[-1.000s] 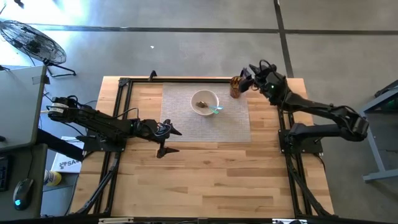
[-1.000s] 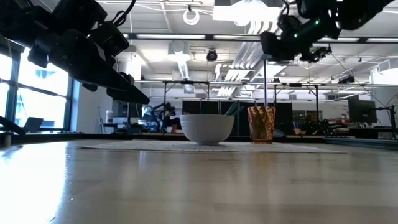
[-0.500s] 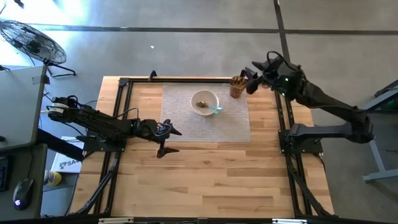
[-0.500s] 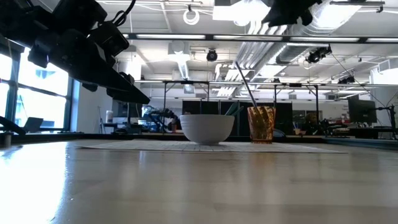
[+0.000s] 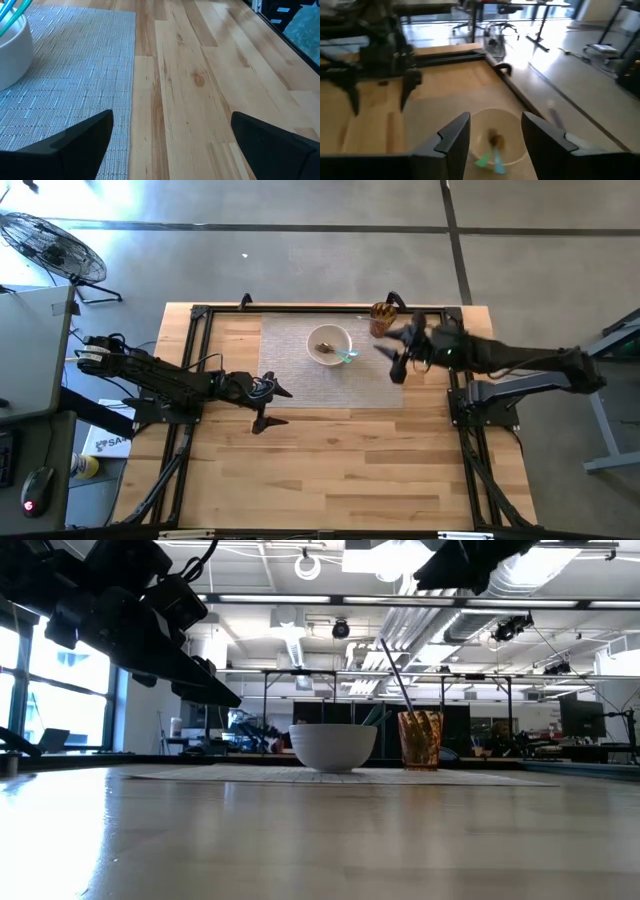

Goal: Pick & Place Utensil
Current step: Return to Home Position

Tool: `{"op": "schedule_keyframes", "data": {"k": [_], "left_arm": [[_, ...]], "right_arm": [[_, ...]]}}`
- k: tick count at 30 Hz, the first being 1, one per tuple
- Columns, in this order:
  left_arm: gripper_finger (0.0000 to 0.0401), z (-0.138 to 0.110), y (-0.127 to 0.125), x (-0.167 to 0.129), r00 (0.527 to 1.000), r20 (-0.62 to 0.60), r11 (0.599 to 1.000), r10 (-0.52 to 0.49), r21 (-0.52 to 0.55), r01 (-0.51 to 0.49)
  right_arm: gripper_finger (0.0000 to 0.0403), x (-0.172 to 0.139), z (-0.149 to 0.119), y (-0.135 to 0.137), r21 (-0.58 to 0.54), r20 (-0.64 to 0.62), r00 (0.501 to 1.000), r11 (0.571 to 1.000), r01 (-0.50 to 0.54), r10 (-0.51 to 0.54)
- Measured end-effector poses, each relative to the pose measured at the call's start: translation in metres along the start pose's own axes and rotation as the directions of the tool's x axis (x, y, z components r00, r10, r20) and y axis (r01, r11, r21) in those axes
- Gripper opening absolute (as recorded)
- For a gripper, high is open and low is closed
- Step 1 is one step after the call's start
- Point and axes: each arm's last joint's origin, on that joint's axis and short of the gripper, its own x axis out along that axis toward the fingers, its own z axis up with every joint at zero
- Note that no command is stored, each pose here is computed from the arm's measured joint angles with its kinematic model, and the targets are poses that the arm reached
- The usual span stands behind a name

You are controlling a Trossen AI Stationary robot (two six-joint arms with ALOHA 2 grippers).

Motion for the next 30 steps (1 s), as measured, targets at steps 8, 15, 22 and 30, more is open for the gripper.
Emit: {"op": "schedule_keyframes", "data": {"k": [8, 15, 22, 30], "left_arm": [[0.0399, 0.000, 0.000, 0.000, 1.000, 0.001, 1.000, 0.000, 0.000, 0.000], [0.0399, 0.001, 0.000, 0.000, 1.000, 0.008, 1.000, -0.001, 0.001, 0.001], [0.0399, 0.002, 0.000, 0.000, 1.000, 0.017, 1.000, -0.003, 0.000, 0.003], [0.0399, 0.009, -0.002, -0.003, 0.996, 0.082, 0.999, -0.044, 0.009, 0.043]], "right_arm": [[0.0169, 0.006, -0.050, 0.036, -0.034, 0.026, 0.986, 0.986, -0.162, 0.163], [0.0168, -0.005, -0.075, 0.064, -0.005, -0.007, 0.947, 0.947, -0.320, 0.320], [0.0167, -0.031, -0.069, 0.078, -0.005, 0.053, 0.893, 0.894, -0.448, 0.447], [0.0167, -0.046, -0.071, 0.073, -0.020, 0.025, 0.879, 0.879, -0.476, 0.476]]}}
